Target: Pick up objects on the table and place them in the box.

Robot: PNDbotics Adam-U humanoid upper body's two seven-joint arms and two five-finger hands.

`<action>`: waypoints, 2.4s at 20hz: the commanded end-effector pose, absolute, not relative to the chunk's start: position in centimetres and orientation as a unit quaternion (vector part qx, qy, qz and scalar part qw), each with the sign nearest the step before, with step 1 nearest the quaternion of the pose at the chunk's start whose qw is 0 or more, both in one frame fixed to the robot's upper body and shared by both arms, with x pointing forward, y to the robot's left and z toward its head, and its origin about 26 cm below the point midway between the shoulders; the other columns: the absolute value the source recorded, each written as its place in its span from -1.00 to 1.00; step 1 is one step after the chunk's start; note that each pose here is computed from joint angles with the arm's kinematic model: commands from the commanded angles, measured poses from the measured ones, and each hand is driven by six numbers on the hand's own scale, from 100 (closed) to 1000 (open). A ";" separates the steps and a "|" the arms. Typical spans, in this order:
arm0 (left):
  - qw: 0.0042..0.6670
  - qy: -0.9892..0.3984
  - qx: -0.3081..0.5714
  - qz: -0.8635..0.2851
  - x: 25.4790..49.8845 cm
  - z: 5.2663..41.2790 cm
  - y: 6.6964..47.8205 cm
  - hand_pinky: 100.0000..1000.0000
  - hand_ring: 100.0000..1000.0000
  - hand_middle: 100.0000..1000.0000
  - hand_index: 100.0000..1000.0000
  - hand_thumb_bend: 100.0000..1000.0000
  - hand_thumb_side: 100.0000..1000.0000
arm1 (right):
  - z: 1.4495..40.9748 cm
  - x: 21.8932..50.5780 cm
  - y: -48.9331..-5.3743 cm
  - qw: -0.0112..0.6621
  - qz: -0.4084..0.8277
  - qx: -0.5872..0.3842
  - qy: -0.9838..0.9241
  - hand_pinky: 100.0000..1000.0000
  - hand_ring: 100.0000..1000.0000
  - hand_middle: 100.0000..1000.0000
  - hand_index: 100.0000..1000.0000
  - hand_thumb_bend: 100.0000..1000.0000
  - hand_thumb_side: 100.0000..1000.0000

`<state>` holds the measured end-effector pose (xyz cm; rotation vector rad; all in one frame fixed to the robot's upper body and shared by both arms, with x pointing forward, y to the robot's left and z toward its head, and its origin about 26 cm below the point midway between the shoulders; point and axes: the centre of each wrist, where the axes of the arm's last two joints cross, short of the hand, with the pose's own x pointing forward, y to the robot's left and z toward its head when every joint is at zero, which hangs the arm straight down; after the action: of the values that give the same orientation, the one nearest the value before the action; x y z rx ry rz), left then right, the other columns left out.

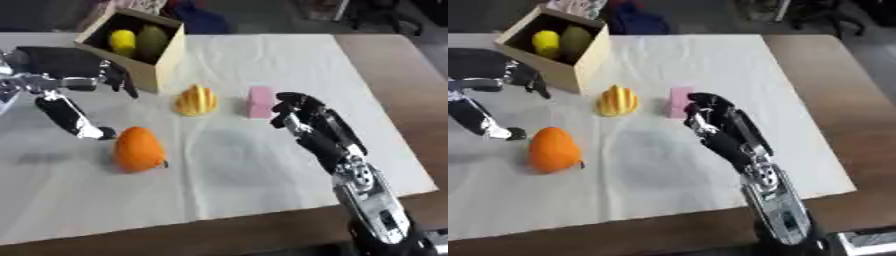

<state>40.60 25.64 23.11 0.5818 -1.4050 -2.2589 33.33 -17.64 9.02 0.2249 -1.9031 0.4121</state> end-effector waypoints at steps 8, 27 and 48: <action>0.181 -0.411 0.159 -0.879 40.8 21.4 25.0 0.54 0.35 0.44 0.65 -0.21 -0.23 | 9.7 33.5 -17.8 0.548 0.179 0.094 -0.812 0.28 0.12 0.17 0.51 -1.00 -0.22; 0.200 -0.531 0.214 -0.795 38.8 27.8 27.7 0.11 -0.40 -0.44 -0.08 -0.52 -0.84 | 9.6 33.5 -18.1 0.550 0.179 0.089 -0.811 0.28 0.12 0.17 0.51 -1.00 -0.21; 0.332 -0.660 0.472 -0.481 49.1 25.9 28.9 0.20 -0.22 -0.29 0.09 -0.75 -1.00 | 9.4 33.3 -17.1 0.550 0.185 0.112 -0.806 0.28 0.12 0.17 0.51 -1.00 -0.20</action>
<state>48.92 28.82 24.70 1.1738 -1.6884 -1.3197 33.26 -17.26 8.81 0.2498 -1.8879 0.4315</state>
